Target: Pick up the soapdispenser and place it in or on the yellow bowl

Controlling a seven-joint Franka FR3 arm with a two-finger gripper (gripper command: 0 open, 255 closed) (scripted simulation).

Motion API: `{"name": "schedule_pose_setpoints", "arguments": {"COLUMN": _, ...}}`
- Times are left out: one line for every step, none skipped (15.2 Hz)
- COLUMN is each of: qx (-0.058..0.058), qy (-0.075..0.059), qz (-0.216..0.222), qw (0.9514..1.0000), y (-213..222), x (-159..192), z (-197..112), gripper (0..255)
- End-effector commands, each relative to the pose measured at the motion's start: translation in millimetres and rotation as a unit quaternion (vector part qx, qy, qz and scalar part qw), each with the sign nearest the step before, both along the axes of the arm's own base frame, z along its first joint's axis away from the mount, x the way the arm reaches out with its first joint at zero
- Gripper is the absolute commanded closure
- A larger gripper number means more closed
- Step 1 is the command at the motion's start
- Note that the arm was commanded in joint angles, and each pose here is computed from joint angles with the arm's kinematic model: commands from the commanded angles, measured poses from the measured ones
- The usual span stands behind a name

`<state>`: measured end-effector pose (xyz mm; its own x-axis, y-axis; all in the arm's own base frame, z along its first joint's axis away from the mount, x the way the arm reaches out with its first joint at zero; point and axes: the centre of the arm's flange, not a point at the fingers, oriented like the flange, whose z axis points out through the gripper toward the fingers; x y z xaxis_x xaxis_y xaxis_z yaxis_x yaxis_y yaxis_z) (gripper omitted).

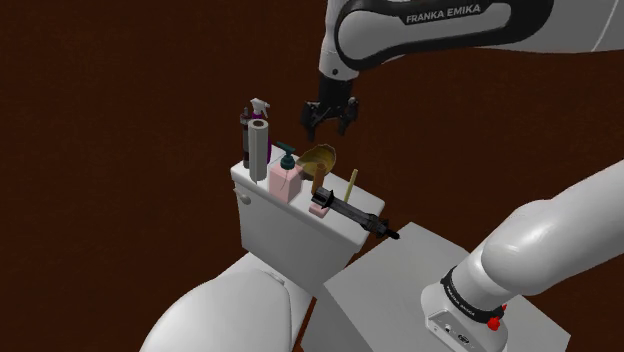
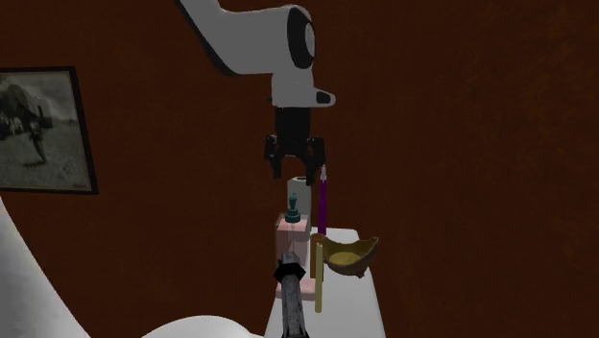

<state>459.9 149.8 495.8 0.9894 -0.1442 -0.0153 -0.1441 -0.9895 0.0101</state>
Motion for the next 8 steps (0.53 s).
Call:
{"name": "schedule_pose_setpoints", "arguments": {"qx": -0.006, "qy": 0.001, "qz": -0.006, "qw": 1.0, "y": 15, "x": 23, "z": -15, "gripper": 0}}
{"name": "schedule_pose_setpoints", "arguments": {"qx": -0.009, "qy": 0.002, "qz": -0.008, "qw": 0.9999, "y": 22, "x": 32, "z": -22, "gripper": 0}}
{"name": "schedule_pose_setpoints", "arguments": {"qx": -0.012, "qy": 0.002, "qz": -0.01, "qw": 0.9999, "y": 30, "x": 42, "z": -29, "gripper": 0}}
{"name": "schedule_pose_setpoints", "arguments": {"qx": -0.015, "qy": 0.003, "qz": -0.013, "qw": 0.9998, "y": 37, "x": 51, "z": -36, "gripper": 0}}
{"name": "schedule_pose_setpoints", "arguments": {"qx": -0.018, "qy": 0.004, "qz": -0.015, "qw": 0.9997, "y": 44, "x": 61, "z": -43, "gripper": 0}}
{"name": "schedule_pose_setpoints", "arguments": {"qx": -0.021, "qy": 0.004, "qz": -0.018, "qw": 0.9996, "y": 51, "x": 70, "z": -50, "gripper": 0}}
{"name": "schedule_pose_setpoints", "arguments": {"qx": -0.025, "qy": 0.005, "qz": -0.02, "qw": 0.9995, "y": 58, "x": 80, "z": -57, "gripper": 0}}
{"name": "schedule_pose_setpoints", "arguments": {"qx": -0.026, "qy": 0.005, "qz": -0.021, "qw": 0.9994, "y": 62, "x": 85, "z": -60, "gripper": 0}}
